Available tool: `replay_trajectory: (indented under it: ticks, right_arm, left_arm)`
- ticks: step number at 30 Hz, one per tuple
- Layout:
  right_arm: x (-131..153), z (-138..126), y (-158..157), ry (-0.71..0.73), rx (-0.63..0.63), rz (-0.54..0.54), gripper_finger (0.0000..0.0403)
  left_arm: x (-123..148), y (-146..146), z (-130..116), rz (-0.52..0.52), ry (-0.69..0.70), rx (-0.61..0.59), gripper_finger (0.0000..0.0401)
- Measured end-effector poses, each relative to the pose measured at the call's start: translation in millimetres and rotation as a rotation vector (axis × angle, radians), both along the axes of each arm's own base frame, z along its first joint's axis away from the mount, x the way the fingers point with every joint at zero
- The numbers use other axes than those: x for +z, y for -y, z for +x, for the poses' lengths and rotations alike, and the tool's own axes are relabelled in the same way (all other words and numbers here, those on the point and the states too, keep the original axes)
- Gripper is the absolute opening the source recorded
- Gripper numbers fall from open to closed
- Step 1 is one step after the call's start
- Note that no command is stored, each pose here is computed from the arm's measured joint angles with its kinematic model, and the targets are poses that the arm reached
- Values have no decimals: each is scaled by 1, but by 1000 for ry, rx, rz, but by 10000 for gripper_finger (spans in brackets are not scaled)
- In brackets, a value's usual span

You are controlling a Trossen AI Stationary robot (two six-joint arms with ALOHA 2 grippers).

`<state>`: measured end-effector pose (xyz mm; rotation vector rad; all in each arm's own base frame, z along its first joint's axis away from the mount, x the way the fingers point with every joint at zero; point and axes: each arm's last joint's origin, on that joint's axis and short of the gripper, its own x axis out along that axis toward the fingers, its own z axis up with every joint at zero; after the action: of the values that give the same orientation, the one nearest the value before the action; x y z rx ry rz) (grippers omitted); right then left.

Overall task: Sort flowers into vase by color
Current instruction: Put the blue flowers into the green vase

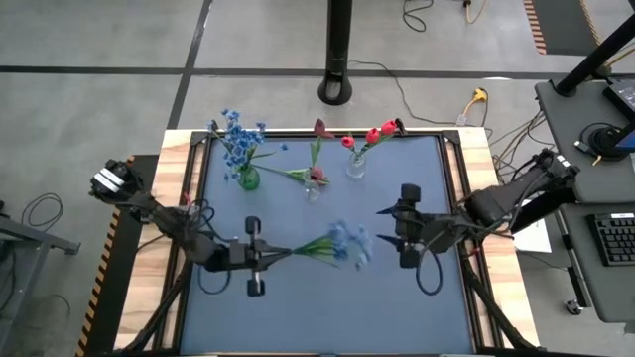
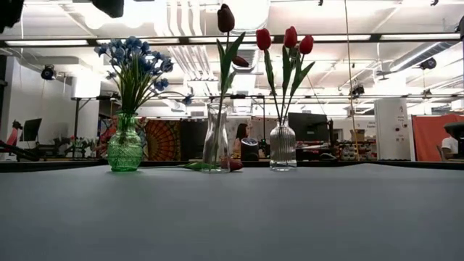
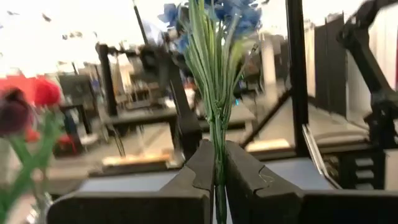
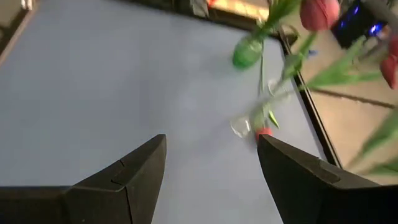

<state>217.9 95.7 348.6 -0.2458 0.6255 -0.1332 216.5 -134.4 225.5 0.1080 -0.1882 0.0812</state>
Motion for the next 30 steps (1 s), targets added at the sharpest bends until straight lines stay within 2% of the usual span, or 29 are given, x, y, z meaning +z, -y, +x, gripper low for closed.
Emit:
replay_trajectory:
  ticks: [4, 7, 9, 13, 18, 23, 27, 30]
  right_arm:
    - [-22, 20, -9, 145, 63, -25, 244]
    - [-37, 38, -19, 315, 130, -84, 244]
    - [-41, 50, -24, 440, 157, -123, 244]
    - [-40, 75, -27, 634, 153, -106, 244]
    - [-36, 100, -24, 653, 124, -96, 244]
    - [-39, 126, -24, 654, 244, -17, 244]
    - [-36, 140, -26, 665, 244, -34, 242]
    - [-35, 145, -27, 665, 236, -55, 225]
  left_arm:
    - [5, -2, -5, 31, 81, 15, 0]
    - [8, 0, -2, 73, 90, 31, 0]
    - [12, 2, 3, 93, 98, 45, 0]
    - [20, 6, 13, 117, 96, 123, 0]
    - [24, 11, 22, 166, 104, 160, 1]
    - [25, 10, 30, 170, 101, 191, 1]
    - [23, 11, 33, 172, 94, 202, 1]
    - [22, 11, 33, 173, 81, 221, 1]
